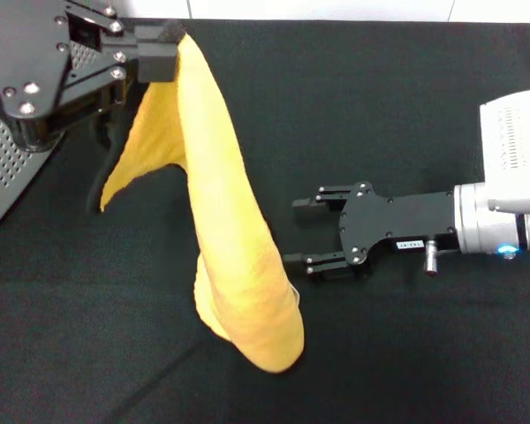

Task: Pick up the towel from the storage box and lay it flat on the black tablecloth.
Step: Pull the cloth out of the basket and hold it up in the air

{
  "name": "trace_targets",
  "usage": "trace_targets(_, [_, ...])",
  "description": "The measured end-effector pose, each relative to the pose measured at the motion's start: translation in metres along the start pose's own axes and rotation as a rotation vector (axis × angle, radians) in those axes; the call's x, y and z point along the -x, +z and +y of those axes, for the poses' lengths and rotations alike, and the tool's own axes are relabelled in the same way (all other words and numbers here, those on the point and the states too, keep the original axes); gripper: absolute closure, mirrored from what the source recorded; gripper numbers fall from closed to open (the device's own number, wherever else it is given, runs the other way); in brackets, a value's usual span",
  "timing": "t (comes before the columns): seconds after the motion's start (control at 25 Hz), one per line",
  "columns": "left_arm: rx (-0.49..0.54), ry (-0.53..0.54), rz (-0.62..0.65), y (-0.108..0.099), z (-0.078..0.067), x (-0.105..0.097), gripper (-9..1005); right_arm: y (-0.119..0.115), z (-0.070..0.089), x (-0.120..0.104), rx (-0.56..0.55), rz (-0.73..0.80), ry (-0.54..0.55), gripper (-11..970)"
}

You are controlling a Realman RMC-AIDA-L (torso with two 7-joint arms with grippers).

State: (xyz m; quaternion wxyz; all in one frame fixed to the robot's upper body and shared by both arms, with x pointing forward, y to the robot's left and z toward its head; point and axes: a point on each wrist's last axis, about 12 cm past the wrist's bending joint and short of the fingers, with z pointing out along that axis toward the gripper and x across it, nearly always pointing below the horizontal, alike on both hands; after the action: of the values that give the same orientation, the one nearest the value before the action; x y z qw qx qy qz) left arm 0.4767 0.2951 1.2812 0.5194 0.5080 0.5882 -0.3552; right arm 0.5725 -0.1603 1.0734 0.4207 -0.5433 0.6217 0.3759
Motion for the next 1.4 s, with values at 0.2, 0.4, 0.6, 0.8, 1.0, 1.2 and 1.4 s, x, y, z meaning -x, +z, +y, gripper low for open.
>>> trace_targets(0.2, [-0.020,0.010,0.009,0.002,0.000,0.002,960,0.004,-0.002,0.004,0.026,0.027,-0.032,215])
trace_targets(0.4, [-0.036,0.029,-0.023,0.002,-0.002,0.006,960,0.008,0.000,0.007,0.056,0.043,-0.054,217])
trace_targets(0.6, [-0.038,0.037,-0.026,0.002,-0.002,0.007,959,0.014,0.005,0.007,0.087,0.049,-0.070,220])
trace_targets(0.8, [-0.038,0.037,-0.025,0.002,-0.002,0.007,959,0.016,0.005,0.011,0.094,0.039,-0.086,278])
trace_targets(1.0, [-0.039,0.035,-0.026,0.002,-0.002,0.007,959,0.017,0.005,0.013,0.098,0.037,-0.096,439])
trace_targets(1.2, [-0.035,0.030,-0.025,0.001,-0.003,0.006,959,0.017,0.005,0.013,0.104,0.038,-0.132,665])
trace_targets(1.4, [-0.021,0.027,-0.024,-0.003,-0.004,0.002,959,0.018,0.007,0.014,0.104,0.027,-0.165,851])
